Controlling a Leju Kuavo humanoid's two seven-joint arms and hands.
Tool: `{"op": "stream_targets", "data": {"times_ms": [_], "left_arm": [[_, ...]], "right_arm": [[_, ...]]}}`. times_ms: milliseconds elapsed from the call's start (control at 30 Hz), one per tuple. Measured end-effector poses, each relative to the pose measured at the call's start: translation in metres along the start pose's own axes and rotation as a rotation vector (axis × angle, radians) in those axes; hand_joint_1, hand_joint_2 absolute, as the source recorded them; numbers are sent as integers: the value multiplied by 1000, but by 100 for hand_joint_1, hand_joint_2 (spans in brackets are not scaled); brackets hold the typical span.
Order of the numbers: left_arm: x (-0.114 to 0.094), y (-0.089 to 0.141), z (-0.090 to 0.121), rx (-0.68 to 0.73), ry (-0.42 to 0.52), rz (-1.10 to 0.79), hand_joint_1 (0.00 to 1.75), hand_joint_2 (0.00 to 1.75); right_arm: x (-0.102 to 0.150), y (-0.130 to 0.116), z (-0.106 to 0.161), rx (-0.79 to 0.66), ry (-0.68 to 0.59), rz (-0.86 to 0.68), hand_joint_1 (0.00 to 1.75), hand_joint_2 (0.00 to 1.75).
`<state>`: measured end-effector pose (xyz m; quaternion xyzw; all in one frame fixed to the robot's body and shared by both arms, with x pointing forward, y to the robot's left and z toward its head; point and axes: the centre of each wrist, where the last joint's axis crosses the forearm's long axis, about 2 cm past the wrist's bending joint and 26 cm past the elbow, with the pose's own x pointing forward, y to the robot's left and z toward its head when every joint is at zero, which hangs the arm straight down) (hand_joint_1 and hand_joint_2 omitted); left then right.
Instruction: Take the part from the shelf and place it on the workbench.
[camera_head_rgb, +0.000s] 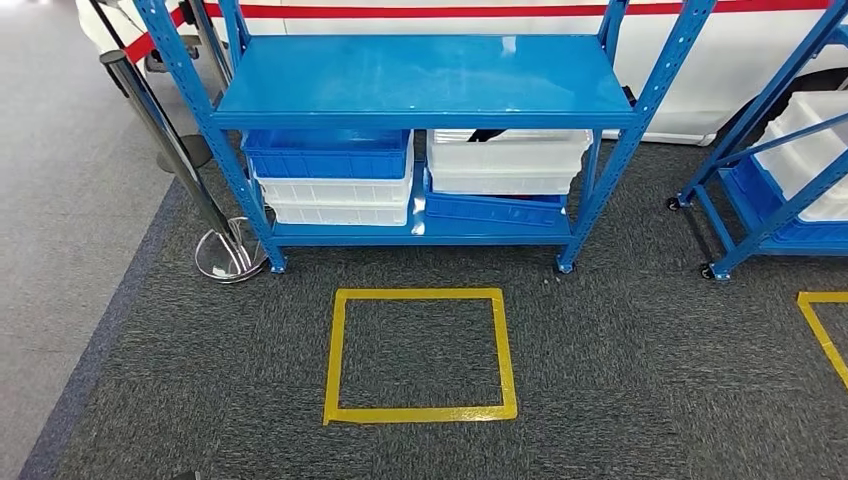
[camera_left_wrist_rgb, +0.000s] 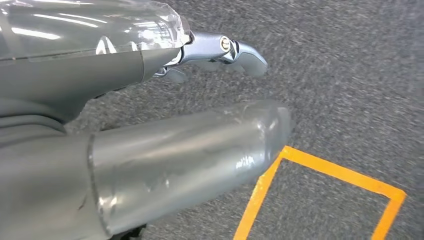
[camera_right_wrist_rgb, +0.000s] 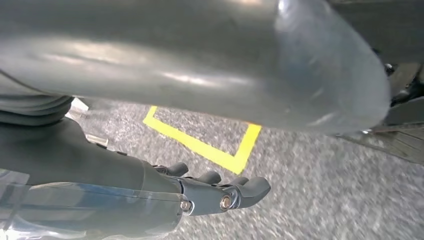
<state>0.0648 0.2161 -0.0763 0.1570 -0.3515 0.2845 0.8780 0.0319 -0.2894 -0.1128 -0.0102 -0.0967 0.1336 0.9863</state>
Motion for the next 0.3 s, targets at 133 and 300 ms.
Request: {"op": "stream_targets", "data": {"times_ms": [133, 300], "left_arm": [[2, -2, -1, -8, -14, -5, 0, 0], [3, -2, -2, -20, -21, -7, 0, 0]], "right_arm": [[0, -2, 0, -5, 0, -8, 0, 0], [0, -2, 0, -4, 2, -8, 0, 0]]}}
